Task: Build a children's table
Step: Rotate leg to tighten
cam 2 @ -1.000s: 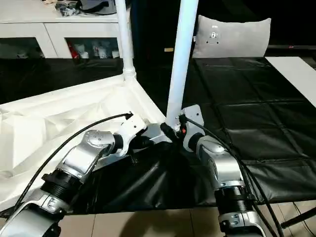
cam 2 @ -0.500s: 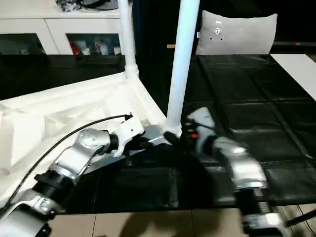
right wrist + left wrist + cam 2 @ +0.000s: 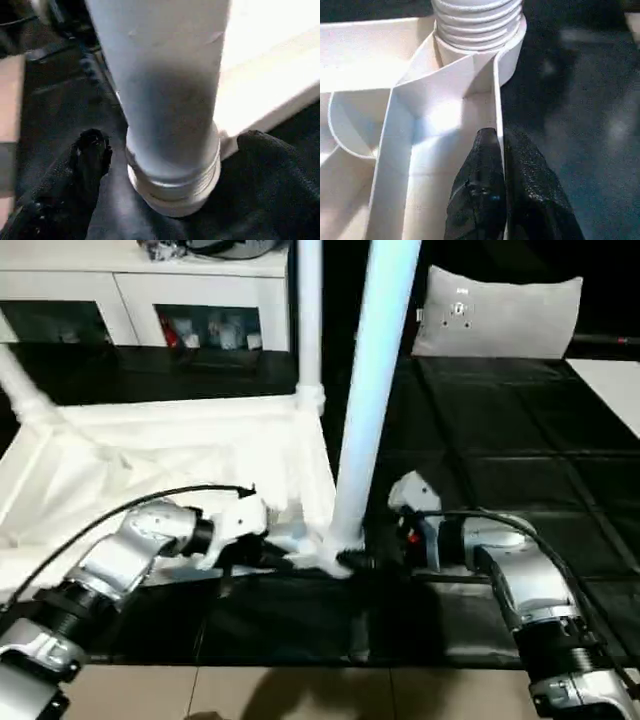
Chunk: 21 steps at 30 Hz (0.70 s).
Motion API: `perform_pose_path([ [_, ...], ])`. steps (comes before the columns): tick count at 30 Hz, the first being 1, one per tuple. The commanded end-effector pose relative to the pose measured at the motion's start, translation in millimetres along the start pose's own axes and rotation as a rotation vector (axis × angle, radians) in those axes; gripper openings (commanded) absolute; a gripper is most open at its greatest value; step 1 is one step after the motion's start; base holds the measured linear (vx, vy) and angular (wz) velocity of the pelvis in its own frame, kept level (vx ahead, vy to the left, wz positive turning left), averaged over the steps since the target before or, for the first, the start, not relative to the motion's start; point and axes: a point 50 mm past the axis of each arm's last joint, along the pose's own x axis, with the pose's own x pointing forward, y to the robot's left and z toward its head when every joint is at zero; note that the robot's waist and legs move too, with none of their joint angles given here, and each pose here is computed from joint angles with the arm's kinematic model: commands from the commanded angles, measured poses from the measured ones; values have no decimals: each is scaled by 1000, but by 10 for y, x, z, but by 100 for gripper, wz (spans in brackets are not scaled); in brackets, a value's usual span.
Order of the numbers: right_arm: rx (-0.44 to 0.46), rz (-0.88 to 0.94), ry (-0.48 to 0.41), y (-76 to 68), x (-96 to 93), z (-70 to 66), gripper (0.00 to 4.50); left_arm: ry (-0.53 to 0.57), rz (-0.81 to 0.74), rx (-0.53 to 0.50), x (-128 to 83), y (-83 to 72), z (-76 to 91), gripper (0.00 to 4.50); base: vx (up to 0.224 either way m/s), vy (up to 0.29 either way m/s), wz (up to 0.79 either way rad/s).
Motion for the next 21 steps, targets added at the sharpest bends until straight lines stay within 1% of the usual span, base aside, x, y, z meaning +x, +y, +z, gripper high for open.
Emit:
perform_pose_path([
  [1,4,43,-2,45,31,1,399,34,-99,26,85,-86,-1,0,0,0,0],
  [4,7,49,2,47,51,-18,380,30,-97,28,92,-85,5,0,0,0,0],
  [6,8,56,3,52,63,-29,356,26,-104,26,99,-93,9,0,0,0,0],
  [9,15,67,5,58,73,-43,335,22,-113,24,102,-99,12,0,0,0,0],
  [11,19,69,6,59,77,-49,304,21,-114,22,101,-98,13,0,0,0,0],
  [12,22,72,6,61,79,-51,304,20,-114,22,100,-97,13,0,0,0,0],
  [13,27,77,7,66,83,-56,290,20,-113,21,100,-96,13,0,0,0,0],
  [14,29,79,7,67,86,-59,290,20,-112,21,100,-94,13,0,0,0,0],
  [16,33,83,6,75,96,-66,272,15,-106,17,100,-91,14,0,0,0,0],
  [19,47,83,-1,88,122,-74,266,-23,-86,-18,109,-83,33,0,0,0,0],
  [21,94,36,-32,87,189,-64,265,-52,-56,-58,134,-79,62,0,0,0,0],
])
